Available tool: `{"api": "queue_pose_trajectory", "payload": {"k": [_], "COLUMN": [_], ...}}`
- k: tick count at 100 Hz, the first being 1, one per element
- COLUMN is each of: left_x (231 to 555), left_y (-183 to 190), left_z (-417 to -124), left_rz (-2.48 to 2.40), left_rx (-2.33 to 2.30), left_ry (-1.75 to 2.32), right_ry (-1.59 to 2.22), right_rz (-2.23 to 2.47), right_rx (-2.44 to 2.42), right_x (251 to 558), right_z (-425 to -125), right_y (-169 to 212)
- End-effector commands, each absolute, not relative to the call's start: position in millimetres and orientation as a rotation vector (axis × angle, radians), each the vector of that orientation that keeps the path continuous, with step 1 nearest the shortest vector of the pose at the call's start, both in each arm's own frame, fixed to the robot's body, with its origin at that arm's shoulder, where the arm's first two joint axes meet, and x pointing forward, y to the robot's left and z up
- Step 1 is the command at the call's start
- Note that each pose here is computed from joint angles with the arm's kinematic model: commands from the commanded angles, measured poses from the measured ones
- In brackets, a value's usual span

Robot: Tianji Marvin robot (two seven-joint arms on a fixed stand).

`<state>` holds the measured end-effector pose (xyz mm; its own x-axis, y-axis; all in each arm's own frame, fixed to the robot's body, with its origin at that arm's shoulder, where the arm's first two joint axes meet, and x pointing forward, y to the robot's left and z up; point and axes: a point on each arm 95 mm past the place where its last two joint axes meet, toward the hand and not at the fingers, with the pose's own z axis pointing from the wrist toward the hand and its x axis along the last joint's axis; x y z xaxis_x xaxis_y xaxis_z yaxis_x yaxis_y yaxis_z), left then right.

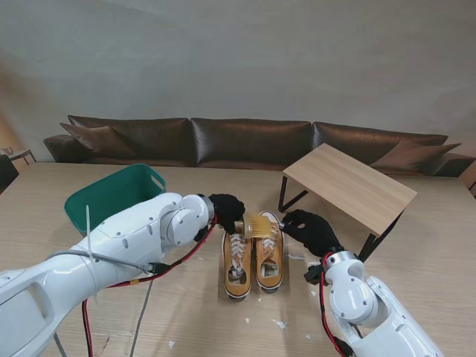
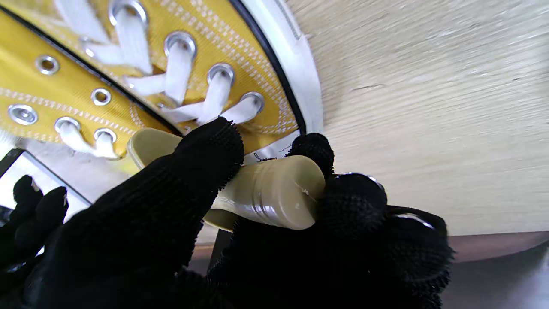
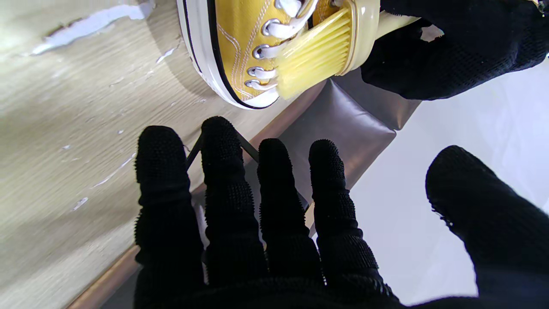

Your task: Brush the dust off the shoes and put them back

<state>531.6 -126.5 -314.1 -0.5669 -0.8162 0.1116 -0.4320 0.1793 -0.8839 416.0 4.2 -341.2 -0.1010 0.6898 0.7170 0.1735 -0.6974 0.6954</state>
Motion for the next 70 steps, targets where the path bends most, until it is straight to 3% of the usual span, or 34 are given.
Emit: {"api": "queue_pose_trajectory", "payload": {"k": [1,70], "left_x": [532.5,515.9], "left_y": [-119.4,-102.3], "left_z": [-316.1,-287.8], "left_rz": [-1.303,-1.288], "left_rx": [-1.181,-1.065], "left_ry": [2.087,1.999], "right_ry": [0.967,0.977], "right_rz": [1.856,1.833], "right_rx": [1.813,1.823], "right_x": [412.5,414.5], "right_z": [-343.7,-345.1], "right_y": [8.8,8.3]}}
